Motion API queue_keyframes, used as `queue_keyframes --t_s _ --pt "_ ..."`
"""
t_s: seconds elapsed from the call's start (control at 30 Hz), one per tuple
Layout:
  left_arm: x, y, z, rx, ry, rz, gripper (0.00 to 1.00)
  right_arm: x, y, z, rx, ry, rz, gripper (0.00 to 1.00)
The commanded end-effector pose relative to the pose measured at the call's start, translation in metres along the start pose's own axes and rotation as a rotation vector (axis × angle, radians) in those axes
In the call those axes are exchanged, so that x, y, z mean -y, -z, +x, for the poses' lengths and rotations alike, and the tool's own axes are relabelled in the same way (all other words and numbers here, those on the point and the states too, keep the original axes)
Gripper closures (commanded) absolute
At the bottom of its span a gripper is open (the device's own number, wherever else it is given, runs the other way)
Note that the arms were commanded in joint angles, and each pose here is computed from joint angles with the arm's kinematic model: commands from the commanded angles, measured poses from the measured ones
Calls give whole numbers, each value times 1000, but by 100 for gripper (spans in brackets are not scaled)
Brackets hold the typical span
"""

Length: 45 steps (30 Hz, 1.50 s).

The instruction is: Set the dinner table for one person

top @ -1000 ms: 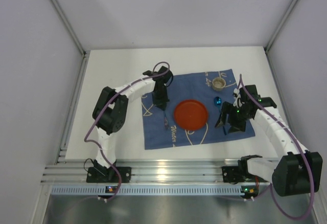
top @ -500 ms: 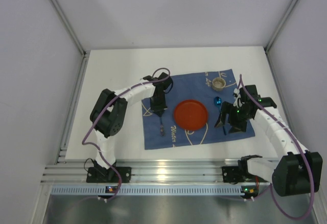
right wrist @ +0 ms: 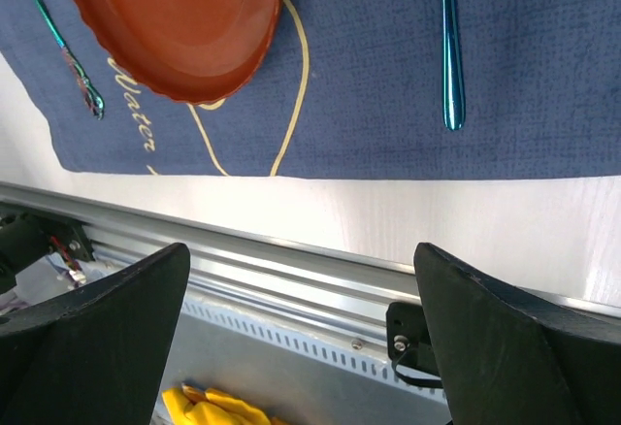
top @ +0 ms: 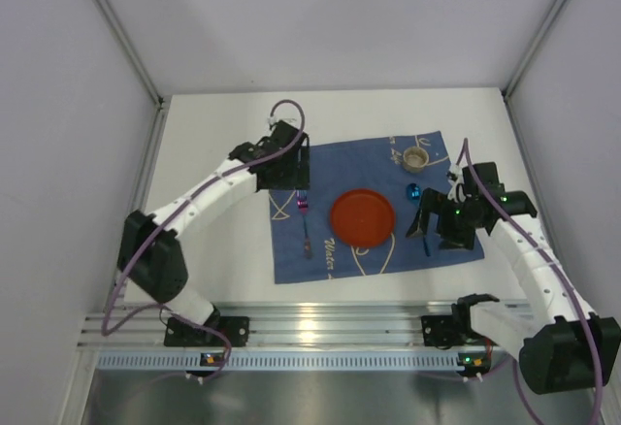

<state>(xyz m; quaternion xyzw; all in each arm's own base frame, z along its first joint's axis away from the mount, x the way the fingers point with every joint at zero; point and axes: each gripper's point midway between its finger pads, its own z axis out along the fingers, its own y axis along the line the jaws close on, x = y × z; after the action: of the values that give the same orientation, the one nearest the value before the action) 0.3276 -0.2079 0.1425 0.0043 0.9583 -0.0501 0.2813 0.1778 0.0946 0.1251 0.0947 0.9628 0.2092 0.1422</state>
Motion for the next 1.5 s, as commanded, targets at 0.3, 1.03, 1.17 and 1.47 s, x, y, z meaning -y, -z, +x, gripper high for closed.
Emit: queue_keyframes --t_s 0.3,1.03,1.17,1.47 --pt "-156 58 -6 938 -109 -268 10 -24 56 -14 192 67 -53 0" --pt "-212 -60 -20 848 -13 -170 10 -50 83 -38 411 132 -172 0" --pt "-226 -62 -26 855 55 -189 7 -52 75 -35 382 110 -195 0" --pt "-227 -61 -25 853 51 -192 2 -59 71 -49 415 49 -228 0"
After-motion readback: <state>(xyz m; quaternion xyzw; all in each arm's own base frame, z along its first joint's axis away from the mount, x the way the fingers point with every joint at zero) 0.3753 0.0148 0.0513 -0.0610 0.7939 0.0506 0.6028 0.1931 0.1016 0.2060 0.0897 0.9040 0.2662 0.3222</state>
